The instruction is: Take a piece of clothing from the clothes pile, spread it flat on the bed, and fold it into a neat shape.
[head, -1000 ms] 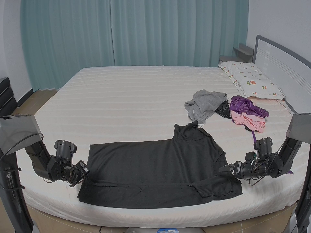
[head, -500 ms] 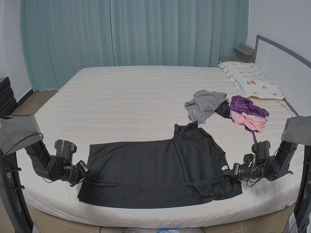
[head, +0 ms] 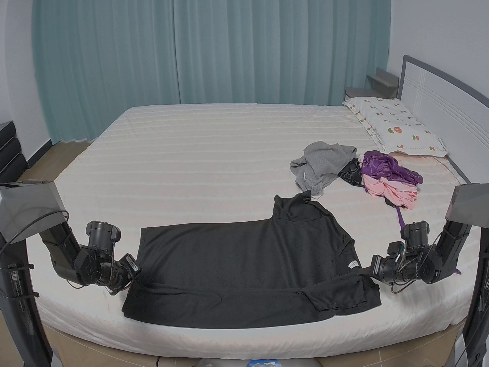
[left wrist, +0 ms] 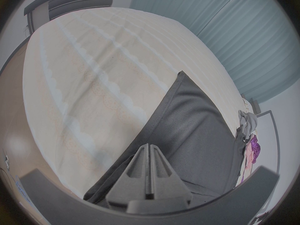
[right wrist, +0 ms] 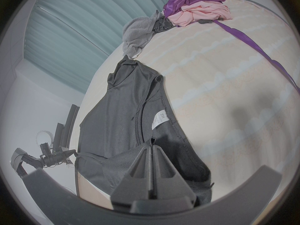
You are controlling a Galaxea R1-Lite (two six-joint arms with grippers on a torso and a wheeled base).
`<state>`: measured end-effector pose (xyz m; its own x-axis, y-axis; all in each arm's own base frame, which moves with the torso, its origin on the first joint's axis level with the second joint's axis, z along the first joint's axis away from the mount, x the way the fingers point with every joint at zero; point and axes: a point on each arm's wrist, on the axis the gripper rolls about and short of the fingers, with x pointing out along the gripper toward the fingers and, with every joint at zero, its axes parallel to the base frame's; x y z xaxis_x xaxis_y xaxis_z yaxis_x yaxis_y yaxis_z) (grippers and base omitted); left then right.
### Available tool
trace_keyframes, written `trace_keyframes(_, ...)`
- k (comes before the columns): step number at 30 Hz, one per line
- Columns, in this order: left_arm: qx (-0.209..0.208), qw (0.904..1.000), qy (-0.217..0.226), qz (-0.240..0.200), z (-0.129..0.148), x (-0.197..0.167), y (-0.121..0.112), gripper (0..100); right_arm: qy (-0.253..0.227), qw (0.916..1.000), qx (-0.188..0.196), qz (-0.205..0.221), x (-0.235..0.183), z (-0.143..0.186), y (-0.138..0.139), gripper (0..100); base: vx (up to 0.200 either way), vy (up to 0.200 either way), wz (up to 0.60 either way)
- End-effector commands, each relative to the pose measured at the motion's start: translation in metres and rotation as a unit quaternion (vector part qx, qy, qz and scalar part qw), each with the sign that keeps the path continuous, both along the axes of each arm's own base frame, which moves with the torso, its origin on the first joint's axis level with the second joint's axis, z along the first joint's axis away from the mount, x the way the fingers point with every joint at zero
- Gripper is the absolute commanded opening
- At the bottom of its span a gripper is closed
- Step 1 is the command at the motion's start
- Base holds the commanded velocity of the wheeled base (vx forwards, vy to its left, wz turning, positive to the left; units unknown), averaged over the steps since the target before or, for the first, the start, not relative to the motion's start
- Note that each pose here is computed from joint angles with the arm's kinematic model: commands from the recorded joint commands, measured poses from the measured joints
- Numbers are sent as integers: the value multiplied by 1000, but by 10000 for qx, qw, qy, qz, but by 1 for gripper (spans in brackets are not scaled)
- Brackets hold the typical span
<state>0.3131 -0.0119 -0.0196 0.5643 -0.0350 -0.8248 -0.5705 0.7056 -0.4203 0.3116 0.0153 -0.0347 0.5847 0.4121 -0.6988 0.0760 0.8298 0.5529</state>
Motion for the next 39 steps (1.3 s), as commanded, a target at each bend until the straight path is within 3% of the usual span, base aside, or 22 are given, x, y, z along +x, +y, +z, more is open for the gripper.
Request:
trace_keyframes(1,-5,10000,5,14,0,0,1,0,6,10000,5,-16,-1,1,-1,0,0,0,0)
trace_keyframes(3,-5,10000,21,14,-1,-1,1,0,21,10000,-1,-28,-1,0,-2,0,0,0,0)
trace_keyframes(4,-5,10000,28,14,0,-2,1,0,21,10000,-1,-28,-1,0,-2,100,0,0,0)
trace_keyframes(5,-9,10000,29,20,0,-2,1,0,34,10000,0,-10,-1,0,-1,100,0,0,0)
trace_keyframes(6,-20,10000,21,22,0,-2,1,100,34,10000,0,-3,-2,0,-1,100,0,0,0)
trace_keyframes(16,-181,9996,-108,211,9,-2,6,100,-82,9995,236,-213,-6,19,-1,100,0,0,0)
trace_keyframes(18,-232,9987,-300,350,21,-3,14,100,-77,9981,542,-288,-6,27,-3,100,0,0,0)
trace_keyframes(22,-360,9979,-449,309,34,-8,16,100,1,9965,710,-447,-6,28,-6,100,0,0,0)
trace_keyframes(39,-475,9974,-466,269,35,-14,15,100,95,9958,744,-516,-11,27,-7,100,0,0,0)
